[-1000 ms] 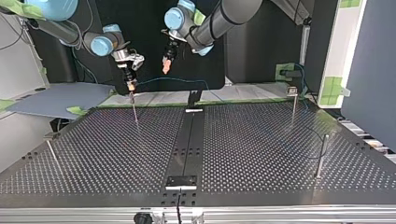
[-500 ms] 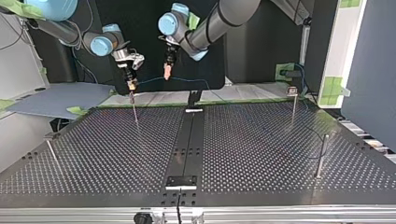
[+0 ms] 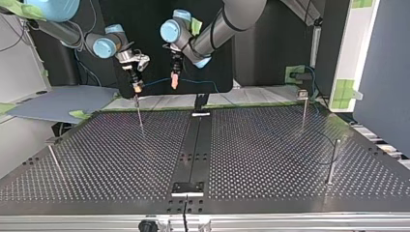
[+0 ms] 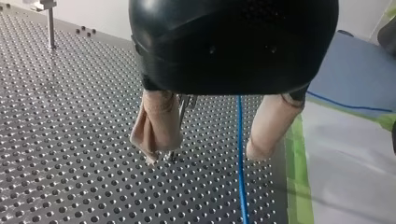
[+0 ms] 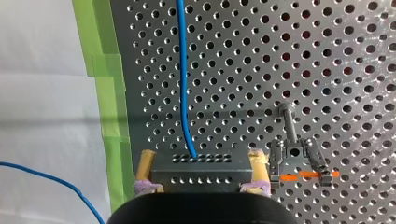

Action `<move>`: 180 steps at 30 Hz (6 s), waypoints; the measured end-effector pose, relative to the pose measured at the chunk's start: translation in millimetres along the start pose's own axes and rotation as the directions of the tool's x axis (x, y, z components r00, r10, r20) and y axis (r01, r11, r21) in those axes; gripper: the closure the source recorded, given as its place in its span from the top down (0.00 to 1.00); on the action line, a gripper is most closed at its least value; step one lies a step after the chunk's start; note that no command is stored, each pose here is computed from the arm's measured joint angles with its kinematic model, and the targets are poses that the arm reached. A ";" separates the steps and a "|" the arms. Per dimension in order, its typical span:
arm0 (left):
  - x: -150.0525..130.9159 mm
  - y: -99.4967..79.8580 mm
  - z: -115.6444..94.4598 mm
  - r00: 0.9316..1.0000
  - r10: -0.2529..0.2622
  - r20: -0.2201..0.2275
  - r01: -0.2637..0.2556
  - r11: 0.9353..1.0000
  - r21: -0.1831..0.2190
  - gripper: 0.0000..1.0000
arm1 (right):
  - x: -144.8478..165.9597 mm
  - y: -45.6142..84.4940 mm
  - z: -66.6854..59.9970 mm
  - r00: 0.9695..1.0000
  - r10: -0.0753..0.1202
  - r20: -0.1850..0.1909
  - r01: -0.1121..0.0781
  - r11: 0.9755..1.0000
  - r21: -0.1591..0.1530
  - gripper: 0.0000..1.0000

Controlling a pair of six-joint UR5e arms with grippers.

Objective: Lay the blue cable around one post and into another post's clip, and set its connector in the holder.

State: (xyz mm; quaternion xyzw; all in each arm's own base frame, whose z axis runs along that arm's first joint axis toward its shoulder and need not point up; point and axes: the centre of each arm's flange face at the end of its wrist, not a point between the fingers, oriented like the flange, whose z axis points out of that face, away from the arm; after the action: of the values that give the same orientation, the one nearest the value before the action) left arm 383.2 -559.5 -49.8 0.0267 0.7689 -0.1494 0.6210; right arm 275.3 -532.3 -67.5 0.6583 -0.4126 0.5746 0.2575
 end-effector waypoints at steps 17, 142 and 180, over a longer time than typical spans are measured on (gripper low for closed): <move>-5.2 -8.5 5.9 0.998 -0.029 0.047 0.028 0.999 0.024 0.53 | 2.7 14.5 -1.0 1.000 0.014 -0.009 -0.014 0.999 -0.033 0.00; -22.6 -68.3 46.2 0.927 0.346 0.145 -0.328 0.935 -0.137 0.00 | 34.5 91.4 13.0 0.997 -0.024 0.075 0.036 0.986 -0.163 0.00; -9.8 -87.1 57.8 0.948 0.240 0.207 -0.235 0.971 -0.047 0.00 | 49.2 140.5 12.5 0.998 0.047 -0.047 -0.058 0.954 -0.294 0.00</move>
State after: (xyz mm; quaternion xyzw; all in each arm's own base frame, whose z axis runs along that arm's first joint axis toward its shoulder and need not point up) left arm 420.5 -656.4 -33.9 0.0963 0.6914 -0.0673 0.7129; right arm 164.1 -628.7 -41.5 0.5897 -0.5059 0.5262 0.3456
